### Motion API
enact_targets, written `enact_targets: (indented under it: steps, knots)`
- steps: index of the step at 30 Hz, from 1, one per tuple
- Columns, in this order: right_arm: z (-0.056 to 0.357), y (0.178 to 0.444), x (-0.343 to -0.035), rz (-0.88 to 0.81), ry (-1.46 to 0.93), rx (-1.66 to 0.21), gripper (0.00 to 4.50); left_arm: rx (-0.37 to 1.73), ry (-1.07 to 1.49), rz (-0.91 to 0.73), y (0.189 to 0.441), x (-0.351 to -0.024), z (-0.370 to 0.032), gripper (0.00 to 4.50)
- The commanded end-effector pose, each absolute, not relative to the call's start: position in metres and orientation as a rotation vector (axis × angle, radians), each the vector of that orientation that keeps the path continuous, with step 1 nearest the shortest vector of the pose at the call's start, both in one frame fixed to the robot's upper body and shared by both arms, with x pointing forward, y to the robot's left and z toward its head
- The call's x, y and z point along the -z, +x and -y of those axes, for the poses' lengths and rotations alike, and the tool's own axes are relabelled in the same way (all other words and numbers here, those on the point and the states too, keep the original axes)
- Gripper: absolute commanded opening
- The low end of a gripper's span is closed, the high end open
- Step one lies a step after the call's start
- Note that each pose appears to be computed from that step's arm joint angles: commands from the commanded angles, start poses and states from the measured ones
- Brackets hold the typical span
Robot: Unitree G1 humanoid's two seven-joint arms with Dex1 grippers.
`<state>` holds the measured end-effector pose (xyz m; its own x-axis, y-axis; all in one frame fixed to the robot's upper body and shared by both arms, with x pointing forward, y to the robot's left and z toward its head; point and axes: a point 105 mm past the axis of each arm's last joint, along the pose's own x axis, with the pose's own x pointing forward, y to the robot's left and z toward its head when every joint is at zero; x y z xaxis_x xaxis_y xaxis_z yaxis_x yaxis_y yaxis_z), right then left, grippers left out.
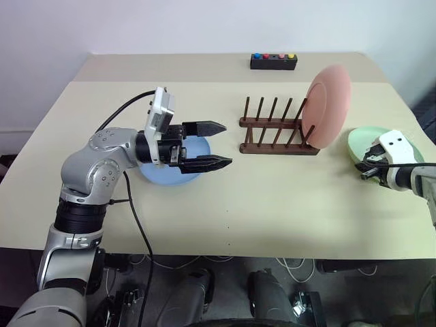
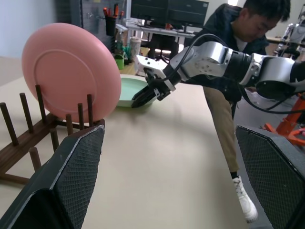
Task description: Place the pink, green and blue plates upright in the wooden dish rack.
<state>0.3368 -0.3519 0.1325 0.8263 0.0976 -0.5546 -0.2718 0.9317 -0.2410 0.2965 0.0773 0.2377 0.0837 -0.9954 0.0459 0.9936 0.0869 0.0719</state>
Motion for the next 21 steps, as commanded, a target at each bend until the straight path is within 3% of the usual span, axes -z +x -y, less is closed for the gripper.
enact_targets:
  steps: [1,4,8,10,14,21]
  knots:
    - [0.351,0.347,-0.171,-0.401,-0.219,-0.151,0.03,1.476,0.03,0.156,0.298,-0.254,-0.078,4.5]
    - [0.356,0.358,-0.207,-0.229,-0.134,-0.076,0.03,1.472,0.033,0.164,0.299,-0.254,-0.078,4.5]
    - [0.382,0.36,-0.242,-0.131,-0.305,0.117,0.03,1.468,0.026,0.163,0.303,-0.255,-0.076,4.5]
    - [0.376,0.365,-0.275,0.019,-0.182,0.125,0.03,1.463,0.026,0.166,0.305,-0.256,-0.075,4.5]
    - [0.336,0.356,-0.363,0.436,0.203,-0.101,0.03,1.454,0.028,0.173,0.307,-0.256,-0.076,4.5]
    - [0.286,0.325,-0.42,0.693,0.439,-0.441,0.03,1.426,0.044,0.178,0.31,-0.255,-0.084,4.5]
